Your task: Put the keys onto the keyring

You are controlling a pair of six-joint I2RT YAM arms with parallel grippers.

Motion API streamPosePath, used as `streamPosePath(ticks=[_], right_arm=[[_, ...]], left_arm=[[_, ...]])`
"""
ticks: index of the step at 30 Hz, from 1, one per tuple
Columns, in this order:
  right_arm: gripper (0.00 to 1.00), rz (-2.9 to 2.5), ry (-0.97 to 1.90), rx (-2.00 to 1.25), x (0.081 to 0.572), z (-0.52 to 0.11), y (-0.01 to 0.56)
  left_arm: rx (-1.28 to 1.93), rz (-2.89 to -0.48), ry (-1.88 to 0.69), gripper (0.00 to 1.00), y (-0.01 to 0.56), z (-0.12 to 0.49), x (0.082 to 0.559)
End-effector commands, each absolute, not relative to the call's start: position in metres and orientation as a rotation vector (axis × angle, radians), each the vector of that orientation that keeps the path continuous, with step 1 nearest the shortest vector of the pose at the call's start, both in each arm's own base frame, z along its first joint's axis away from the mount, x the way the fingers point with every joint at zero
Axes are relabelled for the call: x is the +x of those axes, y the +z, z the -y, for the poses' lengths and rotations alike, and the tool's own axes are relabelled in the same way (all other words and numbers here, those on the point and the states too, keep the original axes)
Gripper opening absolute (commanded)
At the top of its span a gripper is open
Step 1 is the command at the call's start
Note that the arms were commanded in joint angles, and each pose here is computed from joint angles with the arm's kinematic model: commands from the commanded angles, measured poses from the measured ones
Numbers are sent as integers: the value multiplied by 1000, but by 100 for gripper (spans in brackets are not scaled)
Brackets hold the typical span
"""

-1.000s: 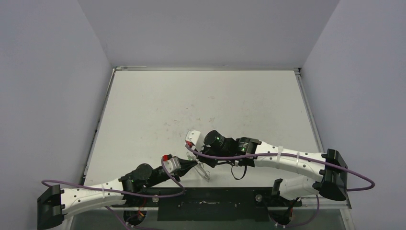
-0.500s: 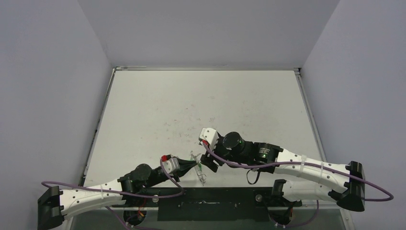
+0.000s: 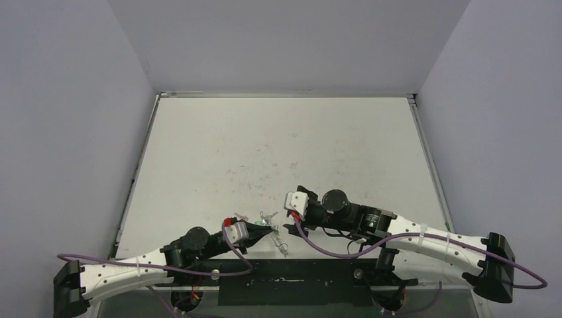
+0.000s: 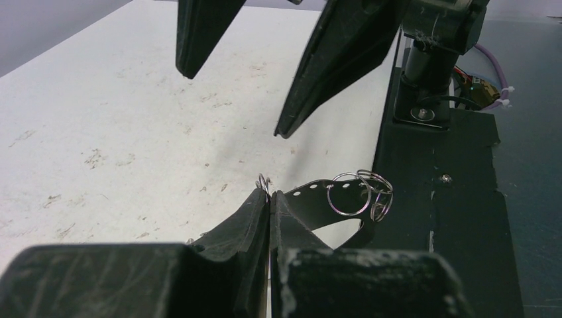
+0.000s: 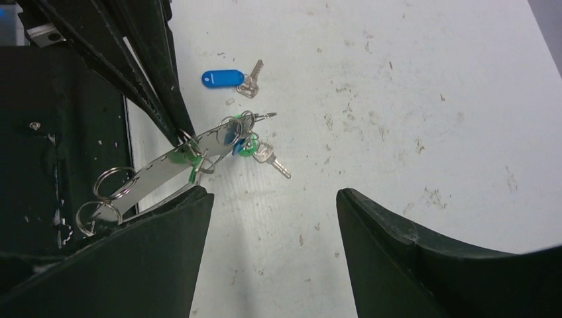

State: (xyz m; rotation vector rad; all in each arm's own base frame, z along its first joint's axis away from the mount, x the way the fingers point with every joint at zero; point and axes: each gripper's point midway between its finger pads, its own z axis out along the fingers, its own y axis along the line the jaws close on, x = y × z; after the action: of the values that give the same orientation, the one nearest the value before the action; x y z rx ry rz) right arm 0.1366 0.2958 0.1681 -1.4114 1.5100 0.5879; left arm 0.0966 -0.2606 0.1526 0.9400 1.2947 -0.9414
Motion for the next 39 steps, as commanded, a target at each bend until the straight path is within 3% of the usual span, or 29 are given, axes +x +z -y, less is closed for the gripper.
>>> streamPosePath(ticks=[1, 11, 14, 25, 32, 37, 39], right_arm=[[69, -1258, 774, -1405, 132, -318, 206], [55, -1161, 1078, -1552, 111, -329, 190], [47, -1143, 1134, -1607, 104, -331, 180], [42, -1092, 1187, -1655, 93, -331, 168], [22, -1128, 1196, -1629, 98, -337, 161], [0, -1132, 1193, -1604, 102, -340, 165], [0, -1148, 1189, -1597, 103, -340, 166]], left_arm=[[950, -1219, -985, 0, 181, 265, 89], [961, -1216, -1008, 0, 181, 269, 86], [962, -1216, -1010, 0, 180, 270, 86], [953, -1217, -1003, 0, 180, 270, 88], [952, -1217, -1006, 0, 179, 270, 88], [949, -1217, -1005, 0, 180, 269, 88], [948, -1219, -1003, 0, 179, 269, 88]])
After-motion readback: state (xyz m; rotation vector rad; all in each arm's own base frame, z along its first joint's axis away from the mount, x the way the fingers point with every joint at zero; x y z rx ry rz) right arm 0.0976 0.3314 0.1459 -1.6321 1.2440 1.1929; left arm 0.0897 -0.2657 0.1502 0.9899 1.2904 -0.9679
